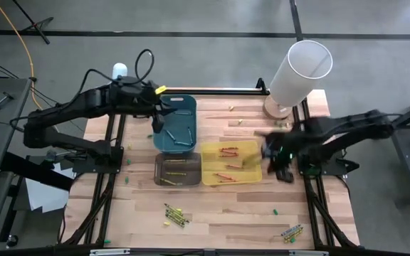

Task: Sort crayons
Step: Put the blue crayon into the blue bin

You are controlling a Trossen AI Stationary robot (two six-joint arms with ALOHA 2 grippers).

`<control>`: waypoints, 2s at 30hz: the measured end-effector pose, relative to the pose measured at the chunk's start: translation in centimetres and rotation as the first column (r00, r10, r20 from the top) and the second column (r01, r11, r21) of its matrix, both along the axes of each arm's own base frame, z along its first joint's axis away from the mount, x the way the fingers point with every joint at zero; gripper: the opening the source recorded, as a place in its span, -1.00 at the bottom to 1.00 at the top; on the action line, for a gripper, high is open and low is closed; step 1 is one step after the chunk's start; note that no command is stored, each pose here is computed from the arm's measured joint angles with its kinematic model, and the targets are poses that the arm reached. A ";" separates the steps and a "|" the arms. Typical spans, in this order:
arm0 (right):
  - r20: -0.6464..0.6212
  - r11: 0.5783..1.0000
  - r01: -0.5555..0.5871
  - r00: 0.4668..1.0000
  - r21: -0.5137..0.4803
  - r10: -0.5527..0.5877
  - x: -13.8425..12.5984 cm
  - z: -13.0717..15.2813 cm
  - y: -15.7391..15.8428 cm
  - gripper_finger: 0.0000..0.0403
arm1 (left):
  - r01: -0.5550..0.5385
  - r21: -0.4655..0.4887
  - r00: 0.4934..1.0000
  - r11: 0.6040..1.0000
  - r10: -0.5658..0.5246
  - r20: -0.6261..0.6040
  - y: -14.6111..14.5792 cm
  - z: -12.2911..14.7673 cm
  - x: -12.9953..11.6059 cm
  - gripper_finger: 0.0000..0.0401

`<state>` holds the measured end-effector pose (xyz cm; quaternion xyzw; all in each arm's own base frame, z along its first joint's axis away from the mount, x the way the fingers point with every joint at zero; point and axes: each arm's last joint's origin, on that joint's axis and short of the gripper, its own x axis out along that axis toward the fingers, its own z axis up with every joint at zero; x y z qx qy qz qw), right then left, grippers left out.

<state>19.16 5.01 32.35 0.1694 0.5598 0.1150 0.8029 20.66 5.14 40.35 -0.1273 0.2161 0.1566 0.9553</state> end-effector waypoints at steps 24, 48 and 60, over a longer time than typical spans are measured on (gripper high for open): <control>-0.210 0.961 -0.276 0.940 -0.002 0.270 -6.6 -14.6 17.7 -0.12 | -0.005 -0.011 1.000 1.000 0.005 0.017 -0.3 0.3 -0.6 -1.00; -0.299 0.948 -0.217 0.944 -0.232 0.143 -6.7 -19.0 18.4 -0.12 | -0.029 0.001 0.999 1.000 0.029 0.013 -0.2 0.3 -0.6 -1.00; -0.338 0.939 -0.081 0.940 -0.334 -0.039 -7.1 -19.2 17.3 -0.12 | -0.029 0.002 1.000 1.000 0.029 0.013 -0.2 0.3 -0.6 -1.00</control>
